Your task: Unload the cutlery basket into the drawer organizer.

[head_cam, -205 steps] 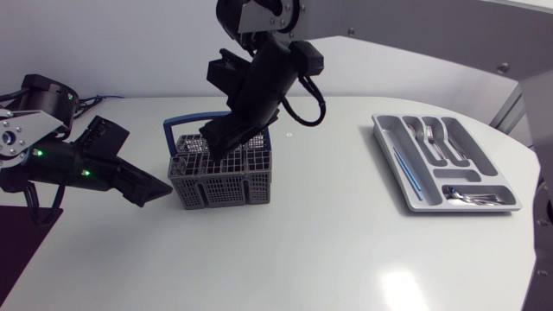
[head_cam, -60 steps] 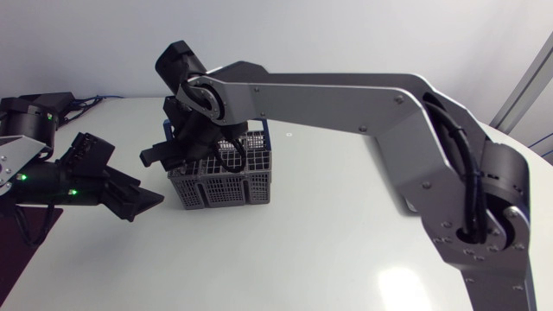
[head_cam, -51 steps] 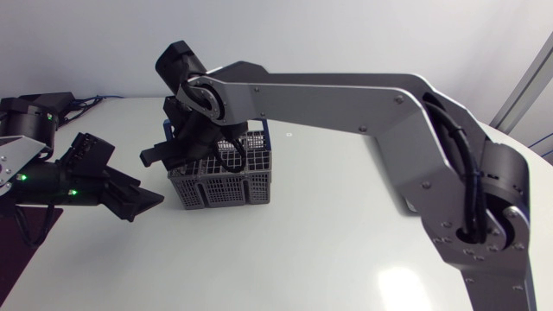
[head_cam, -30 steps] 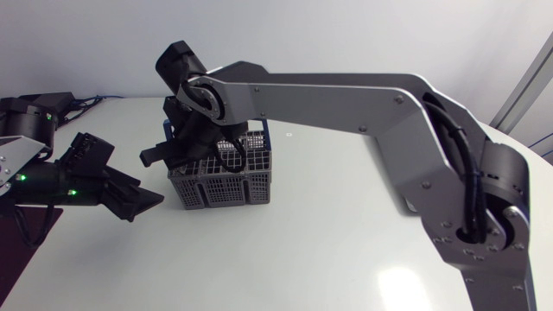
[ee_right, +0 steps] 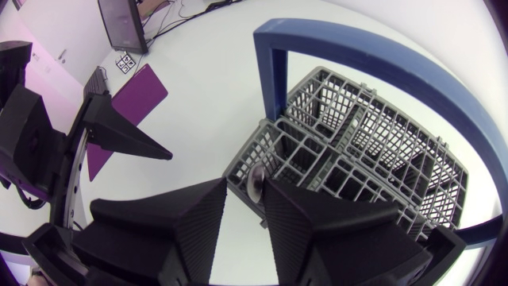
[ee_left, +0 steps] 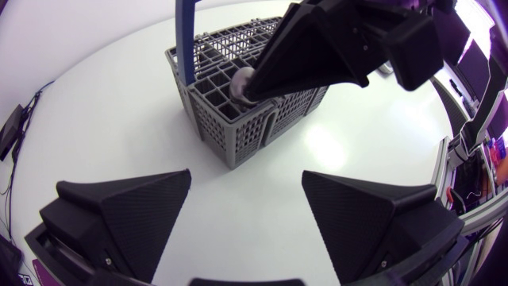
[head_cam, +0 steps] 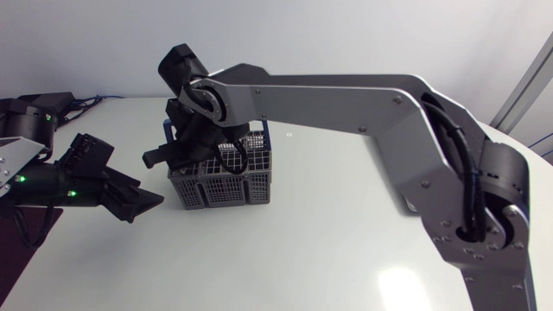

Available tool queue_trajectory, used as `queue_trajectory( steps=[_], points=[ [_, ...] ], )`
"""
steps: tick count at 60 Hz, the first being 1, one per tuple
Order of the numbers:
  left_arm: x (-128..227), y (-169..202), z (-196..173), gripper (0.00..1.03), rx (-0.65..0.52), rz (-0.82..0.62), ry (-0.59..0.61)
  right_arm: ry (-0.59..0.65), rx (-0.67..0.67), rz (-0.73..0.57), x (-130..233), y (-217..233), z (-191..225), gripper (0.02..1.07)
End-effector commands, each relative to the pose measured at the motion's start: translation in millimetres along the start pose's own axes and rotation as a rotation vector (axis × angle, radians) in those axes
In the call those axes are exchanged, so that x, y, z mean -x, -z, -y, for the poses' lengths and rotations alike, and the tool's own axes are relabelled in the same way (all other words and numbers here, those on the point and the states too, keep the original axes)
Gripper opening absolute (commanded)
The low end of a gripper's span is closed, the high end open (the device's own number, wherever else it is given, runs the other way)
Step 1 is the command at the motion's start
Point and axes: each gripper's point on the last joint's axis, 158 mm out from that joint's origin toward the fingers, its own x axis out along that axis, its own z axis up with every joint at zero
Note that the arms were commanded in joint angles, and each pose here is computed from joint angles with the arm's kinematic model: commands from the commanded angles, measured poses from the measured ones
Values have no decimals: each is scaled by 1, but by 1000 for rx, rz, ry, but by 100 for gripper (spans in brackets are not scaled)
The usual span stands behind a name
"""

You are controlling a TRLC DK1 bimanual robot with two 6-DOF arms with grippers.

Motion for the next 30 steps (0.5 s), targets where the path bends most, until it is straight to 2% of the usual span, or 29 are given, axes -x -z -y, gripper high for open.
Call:
queue_trajectory(
  steps=[1,30],
  points=[
    [-1,8,5,98,-10,-3,16,33,-51,-35,-11,15,15,39],
    [-2,8,7,98,-13,-2,22,60,-28,2,-2,5,12,39]
  ],
)
